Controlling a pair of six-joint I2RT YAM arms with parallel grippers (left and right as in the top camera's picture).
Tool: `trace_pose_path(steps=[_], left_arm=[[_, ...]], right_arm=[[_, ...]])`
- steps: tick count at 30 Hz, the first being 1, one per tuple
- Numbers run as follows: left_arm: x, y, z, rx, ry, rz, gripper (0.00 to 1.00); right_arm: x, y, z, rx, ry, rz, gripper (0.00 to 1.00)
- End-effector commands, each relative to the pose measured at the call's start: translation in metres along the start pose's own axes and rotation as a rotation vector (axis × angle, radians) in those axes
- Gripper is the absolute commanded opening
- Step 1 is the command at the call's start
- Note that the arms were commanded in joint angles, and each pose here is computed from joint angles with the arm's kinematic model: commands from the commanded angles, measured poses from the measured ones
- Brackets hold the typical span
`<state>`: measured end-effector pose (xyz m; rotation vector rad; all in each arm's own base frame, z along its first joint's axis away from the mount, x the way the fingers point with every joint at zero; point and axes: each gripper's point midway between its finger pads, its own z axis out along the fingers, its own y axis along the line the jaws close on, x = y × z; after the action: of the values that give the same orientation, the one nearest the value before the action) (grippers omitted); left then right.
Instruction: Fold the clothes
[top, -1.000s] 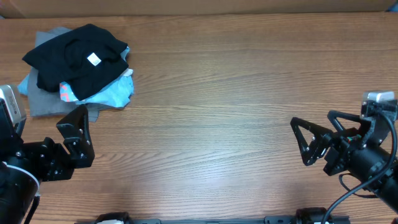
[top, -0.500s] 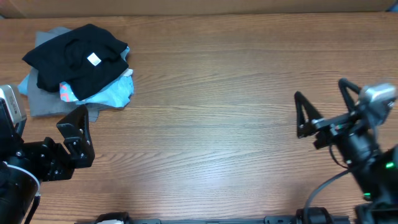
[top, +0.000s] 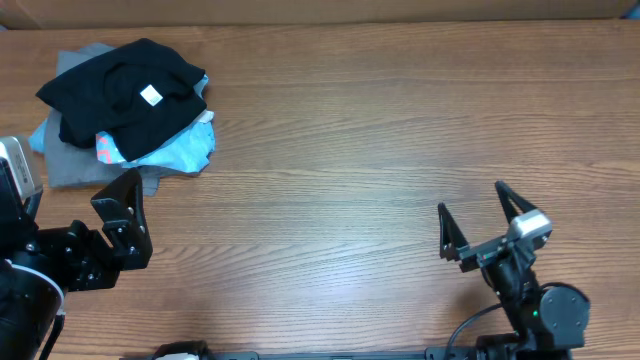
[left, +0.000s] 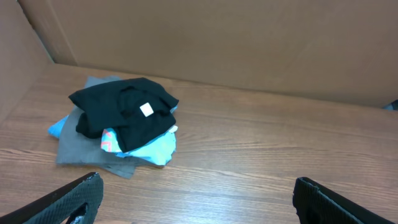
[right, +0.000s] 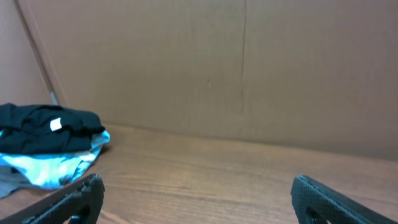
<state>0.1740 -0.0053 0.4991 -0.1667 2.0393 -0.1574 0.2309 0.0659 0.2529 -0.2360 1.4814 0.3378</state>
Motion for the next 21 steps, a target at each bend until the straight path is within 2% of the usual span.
trace_pose_path(steps=[1,5,11,17,21], left_arm=[[0.0,-0.001,0.002,0.004,0.005,-0.007,1.0],[0.0,-0.001,0.002,0.004,0.005,-0.007,1.0],[0.0,-0.001,0.002,0.003,0.005,-0.007,1.0],[0.0,-0.001,0.002,0.003,0.005,-0.007,1.0],[0.0,-0.001,0.002,0.003,0.005,-0.007,1.0]], right_arm=[[0.025,0.001,-0.003,-0.012,-0.021,-0.01,1.0],[0.048,-0.002,-0.002,-0.01,-0.041,-0.017,1.0],[0.051,-0.003,-0.001,-0.001,-0.025,-0.014,1.0],[0.078,-0.005,-0.002,0.008,0.083,0.019,1.0],[0.078,-0.005,-0.002,0.007,0.081,0.018,1.0]])
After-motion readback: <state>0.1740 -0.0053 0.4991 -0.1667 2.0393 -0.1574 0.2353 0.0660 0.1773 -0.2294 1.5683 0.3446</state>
